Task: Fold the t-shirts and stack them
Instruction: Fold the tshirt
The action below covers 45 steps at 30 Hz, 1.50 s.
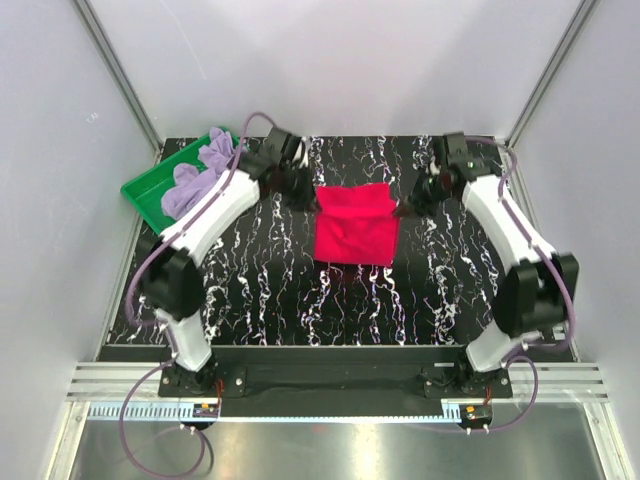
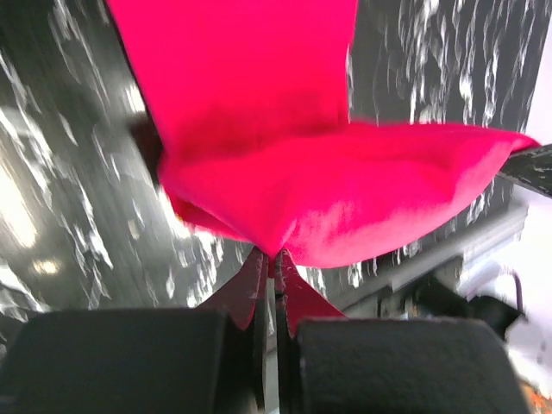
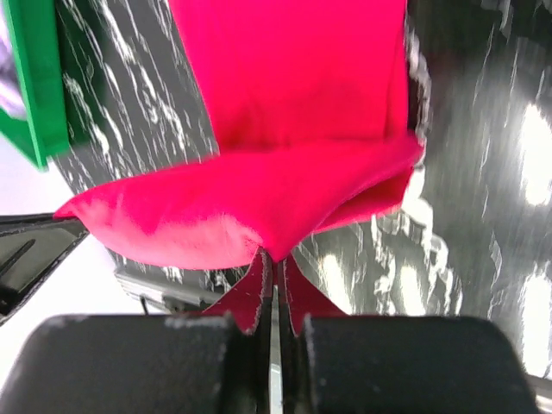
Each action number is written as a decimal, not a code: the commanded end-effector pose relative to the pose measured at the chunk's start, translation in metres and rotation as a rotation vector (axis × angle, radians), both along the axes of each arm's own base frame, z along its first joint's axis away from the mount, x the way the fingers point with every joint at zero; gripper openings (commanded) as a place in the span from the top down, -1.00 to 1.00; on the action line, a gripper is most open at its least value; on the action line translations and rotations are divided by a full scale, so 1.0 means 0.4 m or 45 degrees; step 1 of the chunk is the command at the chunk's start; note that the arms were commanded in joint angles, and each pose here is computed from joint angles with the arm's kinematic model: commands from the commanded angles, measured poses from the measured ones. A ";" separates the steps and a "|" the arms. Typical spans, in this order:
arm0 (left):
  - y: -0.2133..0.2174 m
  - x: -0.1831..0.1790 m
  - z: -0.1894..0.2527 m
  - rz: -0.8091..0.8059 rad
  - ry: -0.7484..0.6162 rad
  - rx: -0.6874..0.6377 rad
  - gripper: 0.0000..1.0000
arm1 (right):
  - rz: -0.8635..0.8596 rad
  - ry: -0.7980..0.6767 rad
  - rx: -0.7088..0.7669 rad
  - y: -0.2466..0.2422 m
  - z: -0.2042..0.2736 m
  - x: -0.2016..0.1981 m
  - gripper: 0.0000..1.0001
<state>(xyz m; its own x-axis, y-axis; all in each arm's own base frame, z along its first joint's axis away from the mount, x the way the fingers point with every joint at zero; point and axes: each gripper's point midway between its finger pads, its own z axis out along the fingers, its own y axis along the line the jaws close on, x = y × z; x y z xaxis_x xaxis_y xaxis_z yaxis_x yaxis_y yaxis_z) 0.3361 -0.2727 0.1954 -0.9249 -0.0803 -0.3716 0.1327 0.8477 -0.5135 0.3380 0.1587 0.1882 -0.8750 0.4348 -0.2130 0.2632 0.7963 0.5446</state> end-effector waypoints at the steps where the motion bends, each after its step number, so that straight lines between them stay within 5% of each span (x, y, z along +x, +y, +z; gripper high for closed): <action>1: 0.000 0.106 0.026 -0.042 -0.066 0.020 1.00 | 0.061 -0.070 -0.026 -0.023 0.017 0.102 1.00; 17: -0.025 0.402 -0.131 0.071 -0.054 -0.216 1.00 | 0.181 -0.099 0.173 0.003 -0.137 0.417 1.00; 19: -0.020 0.450 -0.116 0.105 -0.090 -0.274 1.00 | 0.179 -0.103 0.205 0.003 -0.158 0.451 0.82; 24: 0.027 0.589 -0.149 0.243 -0.170 -0.329 0.20 | 0.170 -0.187 0.203 -0.016 -0.177 0.557 0.32; 26: 0.048 0.642 -0.092 0.281 -0.268 -0.323 0.15 | 0.133 -0.210 0.194 -0.031 -0.170 0.604 0.25; 30: 0.076 0.612 0.029 0.257 -0.357 -0.313 0.00 | 0.108 -0.149 0.172 -0.049 -0.163 0.588 0.23; 31: 0.075 0.592 0.040 0.247 -0.367 -0.306 0.00 | 0.122 -0.222 0.185 -0.042 -0.098 0.583 0.24; 32: 0.074 0.544 -0.024 0.224 -0.282 -0.295 0.04 | 0.126 -0.115 0.191 -0.036 -0.169 0.535 0.24; 34: 0.021 0.486 0.040 0.111 -0.323 -0.411 0.18 | 0.153 -0.198 0.199 -0.015 -0.098 0.495 0.24; 39: -0.098 0.361 -0.067 -0.062 -0.241 -0.457 0.46 | 0.211 -0.171 0.304 0.062 -0.150 0.435 0.32; 45: -0.169 0.388 -0.159 -0.082 -0.176 -0.525 0.51 | 0.241 -0.159 0.358 0.100 -0.203 0.456 0.47</action>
<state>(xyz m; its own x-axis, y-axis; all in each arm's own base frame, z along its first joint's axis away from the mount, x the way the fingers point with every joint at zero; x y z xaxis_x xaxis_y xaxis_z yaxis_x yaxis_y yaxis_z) 0.4665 -0.3341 0.1325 -0.8989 -0.1652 -0.4058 0.2233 0.6241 -0.7487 0.5028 0.1891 0.0896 -0.9325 0.3241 -0.1594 0.1177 0.6900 0.7142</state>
